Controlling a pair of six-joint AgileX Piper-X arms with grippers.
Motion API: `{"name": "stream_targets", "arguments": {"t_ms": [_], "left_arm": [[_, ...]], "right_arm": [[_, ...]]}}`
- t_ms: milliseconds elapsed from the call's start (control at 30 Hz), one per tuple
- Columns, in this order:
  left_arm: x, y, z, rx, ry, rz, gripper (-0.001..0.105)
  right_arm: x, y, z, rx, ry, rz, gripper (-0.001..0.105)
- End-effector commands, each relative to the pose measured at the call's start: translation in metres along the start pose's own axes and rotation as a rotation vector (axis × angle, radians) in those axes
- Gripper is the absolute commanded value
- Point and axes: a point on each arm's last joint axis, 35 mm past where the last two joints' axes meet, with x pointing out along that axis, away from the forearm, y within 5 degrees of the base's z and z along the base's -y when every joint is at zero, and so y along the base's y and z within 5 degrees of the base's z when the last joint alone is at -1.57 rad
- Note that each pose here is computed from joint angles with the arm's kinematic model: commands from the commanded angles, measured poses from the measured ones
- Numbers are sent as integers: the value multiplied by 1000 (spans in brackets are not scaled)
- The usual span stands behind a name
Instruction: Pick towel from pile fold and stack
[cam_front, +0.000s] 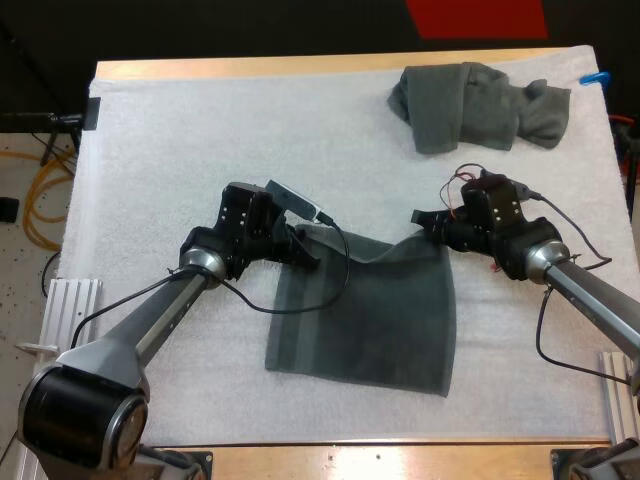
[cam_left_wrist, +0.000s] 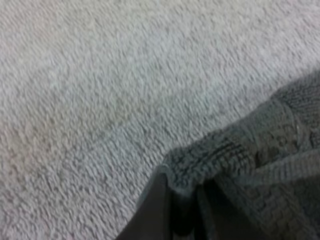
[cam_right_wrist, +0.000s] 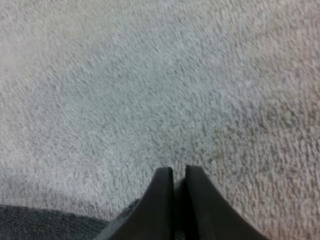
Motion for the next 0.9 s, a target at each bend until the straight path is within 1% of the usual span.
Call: {"name": "stream_targets", "arguments": {"t_ms": [0,33,100,133,167,200,267,300,333,367,433,467,500,533,567,600,633,767,800,867], "left_arm": [[-2,0,5,10,-37,-8,0],[-2,-1,6,14,-43,-9,1],[-2,-1,8,16,-52,-9,5],[-2,-1,8,18,-59,-9,9],[-2,-1,9,19,-65,-9,16],[-2,-1,9,20,-66,-9,21],[-5,-2,15,17,-82,-10,40],[-5,-2,17,17,-86,-10,48],[-7,-2,21,19,-93,-10,57],[-10,-3,28,19,-93,-10,65],[-18,-5,39,15,-77,-10,71],[-25,-7,47,15,-64,-9,72],[-28,-8,49,19,-63,-9,72],[-37,-10,56,37,-60,-8,72],[-49,-12,62,59,-77,-8,72],[-53,-14,64,69,-79,-8,72],[-66,-16,68,79,-103,-7,72],[-118,-28,71,89,-190,-8,72],[-126,-30,70,90,-196,-8,72],[-157,-37,63,89,-208,-8,72]], "right_arm": [[-3,2,7,-4,-34,17,0],[-3,2,9,-4,-40,13,0],[-4,3,12,-6,-51,17,3],[-5,4,14,-7,-61,21,10],[-6,6,18,-9,-76,30,21],[-6,6,20,-10,-83,34,25],[-10,8,30,-5,-113,41,54],[-11,8,34,-4,-122,42,61],[-14,8,41,-5,-139,56,70],[-17,8,47,-6,-151,73,74],[-24,10,59,-14,-177,119,74],[-32,12,66,-18,-198,140,73],[-35,13,68,-23,-203,143,72],[-45,17,73,-40,-223,146,71],[-58,19,77,-71,-240,139,71],[-64,21,79,-89,-253,136,71],[-78,24,80,-119,-264,127,71],[-128,27,73,-164,-264,70,71],[-133,27,72,-169,-261,62,71],[-164,27,62,-182,-243,37,71]]}}
